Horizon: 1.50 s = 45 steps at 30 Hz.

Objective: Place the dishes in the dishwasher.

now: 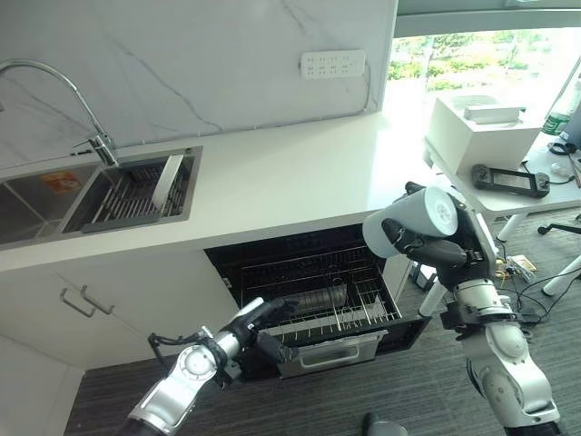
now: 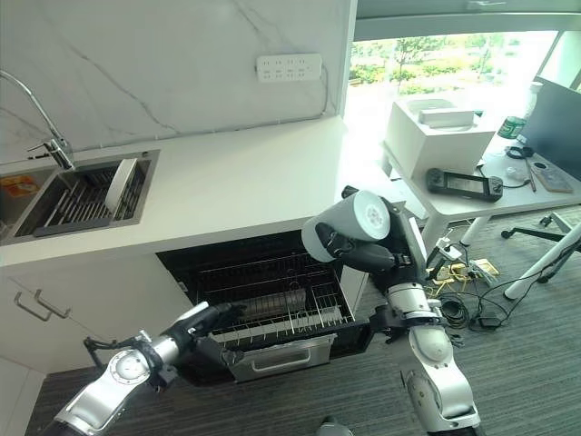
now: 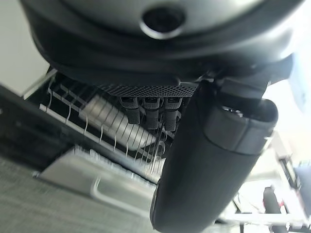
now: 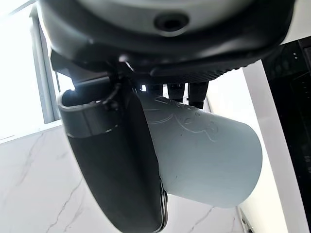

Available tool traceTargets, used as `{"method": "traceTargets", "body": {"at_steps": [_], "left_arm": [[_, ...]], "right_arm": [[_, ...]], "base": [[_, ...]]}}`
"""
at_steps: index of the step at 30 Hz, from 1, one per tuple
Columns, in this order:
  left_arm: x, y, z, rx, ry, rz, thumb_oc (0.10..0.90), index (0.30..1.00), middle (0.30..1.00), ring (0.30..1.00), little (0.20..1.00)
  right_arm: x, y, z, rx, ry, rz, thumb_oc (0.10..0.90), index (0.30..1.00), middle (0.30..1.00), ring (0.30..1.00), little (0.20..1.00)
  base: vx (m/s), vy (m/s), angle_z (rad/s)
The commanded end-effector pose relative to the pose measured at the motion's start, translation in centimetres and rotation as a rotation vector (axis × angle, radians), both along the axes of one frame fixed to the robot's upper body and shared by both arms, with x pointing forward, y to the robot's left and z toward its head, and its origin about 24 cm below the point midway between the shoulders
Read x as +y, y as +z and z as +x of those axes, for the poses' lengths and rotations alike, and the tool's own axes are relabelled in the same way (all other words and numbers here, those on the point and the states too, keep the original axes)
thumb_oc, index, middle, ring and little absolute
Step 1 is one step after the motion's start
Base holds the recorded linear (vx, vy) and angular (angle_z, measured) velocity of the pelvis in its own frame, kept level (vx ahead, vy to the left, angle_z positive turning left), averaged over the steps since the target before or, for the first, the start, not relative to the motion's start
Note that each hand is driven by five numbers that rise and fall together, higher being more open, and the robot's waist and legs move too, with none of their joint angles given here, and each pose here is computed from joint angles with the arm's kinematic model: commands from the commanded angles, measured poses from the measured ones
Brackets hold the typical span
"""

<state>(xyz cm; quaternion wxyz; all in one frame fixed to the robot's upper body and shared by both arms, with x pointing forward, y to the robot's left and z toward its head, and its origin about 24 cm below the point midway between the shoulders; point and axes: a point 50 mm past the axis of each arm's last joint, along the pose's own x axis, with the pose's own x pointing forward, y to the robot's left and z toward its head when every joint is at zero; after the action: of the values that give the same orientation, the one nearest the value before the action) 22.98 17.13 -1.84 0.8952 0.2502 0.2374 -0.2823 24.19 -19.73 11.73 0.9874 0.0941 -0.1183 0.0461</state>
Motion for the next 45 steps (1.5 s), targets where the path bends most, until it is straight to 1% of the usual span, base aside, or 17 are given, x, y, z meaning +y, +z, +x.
{"method": "traceTargets", "body": {"at_steps": [1,8,11,12,13,14,16,19,21,24,25,28,31,37,39,43,45], "left_arm": [[-0.3,3.5,3.2,-0.201,0.012,0.015,0.8,0.9,0.9,0.9,0.9],[-1.0,1.3,3.6,-0.14,0.042,0.061,0.8,0.9,0.9,0.9,0.9],[-1.0,-0.7,3.1,-0.067,0.069,0.103,0.8,0.9,0.9,0.9,0.9],[-0.7,-2.1,2.4,-0.002,0.082,0.136,0.8,0.9,0.9,0.9,0.9],[-0.7,-2.3,2.4,0.003,0.083,0.137,0.8,0.9,0.9,0.9,0.9],[-0.7,-3.5,1.8,0.069,0.082,0.154,0.8,0.9,0.9,0.9,0.9],[-1.0,-5.5,0.4,0.237,0.03,0.149,0.8,0.9,0.9,0.9,0.9],[-1.8,-7.0,-1.1,0.409,-0.047,0.139,0.8,0.9,0.9,0.9,0.9],[-2.0,-8.2,-3.0,0.632,-0.164,0.154,0.8,0.9,0.9,0.9,0.9],[-1.9,-8.9,-4.8,0.856,-0.28,0.133,0.8,0.9,0.9,0.9,0.9],[-2.0,-8.9,-5.2,0.906,-0.305,0.114,0.8,0.9,0.9,0.9,0.9],[-2.1,-8.2,-6.1,1.069,-0.455,0.071,0.8,0.9,0.9,0.9,0.9],[-1.9,-7.4,-6.5,1.138,-0.572,0.05,0.8,0.9,0.9,0.9,0.9],[-2.1,-5.0,-5.8,1.128,-0.77,0.103,0.8,0.9,0.9,0.9,0.9],[-2.3,-4.2,-5.4,1.105,-0.79,0.091,0.8,0.9,0.9,0.9,0.9],[-2.6,-2.8,-3.8,0.943,-0.718,0.044,0.8,0.9,0.9,0.9,0.9],[-2.6,0.1,-1.1,0.695,-0.571,-0.06,0.8,0.9,0.9,0.9,0.9]], "right_arm": [[0.2,6.4,0.7,-0.326,0.03,0.009,0.4,0.3,0.3,0.3,0.3],[0.8,6.3,0.8,-0.312,0.062,0.01,0.4,0.3,0.3,0.3,0.3],[1.1,6.2,0.9,-0.306,0.084,0.008,0.4,0.3,0.3,0.3,0.3],[1.2,6.2,0.9,-0.301,0.094,0.004,0.4,0.3,0.3,0.3,0.3],[1.2,6.2,0.9,-0.301,0.095,0.004,0.4,0.3,0.3,0.3,0.3],[1.2,6.2,0.9,-0.297,0.105,0.003,0.4,0.3,0.3,0.3,0.3],[1.4,6.3,0.9,-0.292,0.12,-0.006,0.4,0.3,0.3,0.3,0.3],[1.7,6.4,1.0,-0.286,0.139,-0.011,0.4,0.3,0.3,0.3,0.3],[2.1,6.5,1.1,-0.279,0.161,-0.017,0.4,0.3,0.3,0.3,0.3],[2.6,6.7,1.5,-0.273,0.192,-0.028,0.4,0.3,0.3,0.3,0.3],[2.8,6.7,1.5,-0.271,0.201,-0.031,0.4,0.3,0.3,0.3,0.3],[3.2,6.7,1.8,-0.262,0.224,-0.048,0.4,0.3,0.3,0.3,0.3],[3.3,6.8,2.1,-0.259,0.236,-0.067,0.4,0.3,0.3,0.3,0.3],[3.0,6.8,2.5,-0.247,0.238,-0.091,0.4,0.3,0.3,0.3,0.3],[2.9,6.7,2.3,-0.245,0.234,-0.094,0.4,0.3,0.3,0.3,0.3],[2.5,6.2,2.1,-0.241,0.215,-0.102,0.4,0.3,0.3,0.3,0.3],[1.9,5.9,1.6,-0.239,0.179,-0.104,0.4,0.3,0.3,0.3,0.3]], "base": [[0.0,-0.01,-0.03],[0.01,-0.009,-0.05],[0.01,-0.003,-0.1],[0.01,-0.001,-0.11],[0.02,-0.004,-0.04],[0.02,-0.007,-0.05],[0.02,-0.009,-0.05],[0.01,0.003,-0.05],[0.0,0.01,-0.02],[0.0,0.027,-0.1],[0.0,0.039,-0.16],[0.01,0.046,-0.09],[0.01,0.044,-0.02],[0.01,0.021,-0.01],[0.01,0.004,0.05],[0.01,-0.001,0.03],[0.01,-0.013,0.02]]}}
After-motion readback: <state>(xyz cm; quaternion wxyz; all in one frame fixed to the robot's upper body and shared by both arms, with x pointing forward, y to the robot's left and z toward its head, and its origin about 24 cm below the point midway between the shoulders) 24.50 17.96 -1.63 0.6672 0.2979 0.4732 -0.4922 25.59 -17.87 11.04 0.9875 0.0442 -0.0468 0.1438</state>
